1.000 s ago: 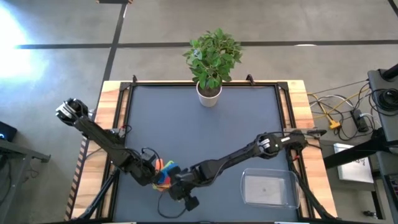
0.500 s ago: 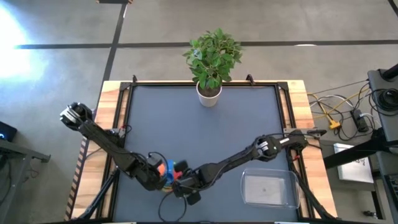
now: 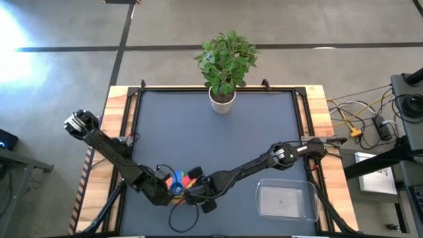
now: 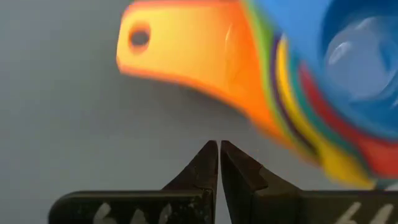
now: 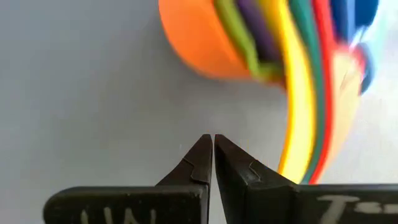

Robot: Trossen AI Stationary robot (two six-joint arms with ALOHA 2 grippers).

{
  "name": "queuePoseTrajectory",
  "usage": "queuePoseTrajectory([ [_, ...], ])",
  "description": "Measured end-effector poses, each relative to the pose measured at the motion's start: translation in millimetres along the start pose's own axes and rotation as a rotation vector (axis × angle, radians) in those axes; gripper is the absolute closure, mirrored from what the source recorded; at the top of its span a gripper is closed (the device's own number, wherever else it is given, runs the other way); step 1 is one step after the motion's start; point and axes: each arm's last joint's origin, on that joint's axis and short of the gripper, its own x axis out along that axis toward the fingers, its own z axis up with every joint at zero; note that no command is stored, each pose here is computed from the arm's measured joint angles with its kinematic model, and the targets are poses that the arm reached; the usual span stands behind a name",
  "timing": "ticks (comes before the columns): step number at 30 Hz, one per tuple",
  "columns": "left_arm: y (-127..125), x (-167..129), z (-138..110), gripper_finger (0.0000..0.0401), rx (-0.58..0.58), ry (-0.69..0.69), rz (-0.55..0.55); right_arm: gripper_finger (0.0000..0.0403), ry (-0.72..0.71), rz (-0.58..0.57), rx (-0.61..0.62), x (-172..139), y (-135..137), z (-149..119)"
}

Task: Nest measuring cups in basket
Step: Adjust the nested measuring cups

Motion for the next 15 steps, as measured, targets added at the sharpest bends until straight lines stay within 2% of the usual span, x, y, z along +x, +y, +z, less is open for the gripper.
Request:
queuePoseTrajectory([
  [7, 5, -8, -20, 0.04, -0.021, 0.003, -0.004, 0.0394, 0.029, -0.014, 0.0, 0, -3, -3],
  [15, 21, 3, -14, 0.04, -0.035, -0.031, 0.037, 0.0394, 0.019, -0.029, 0.01, -3, -18, -3],
])
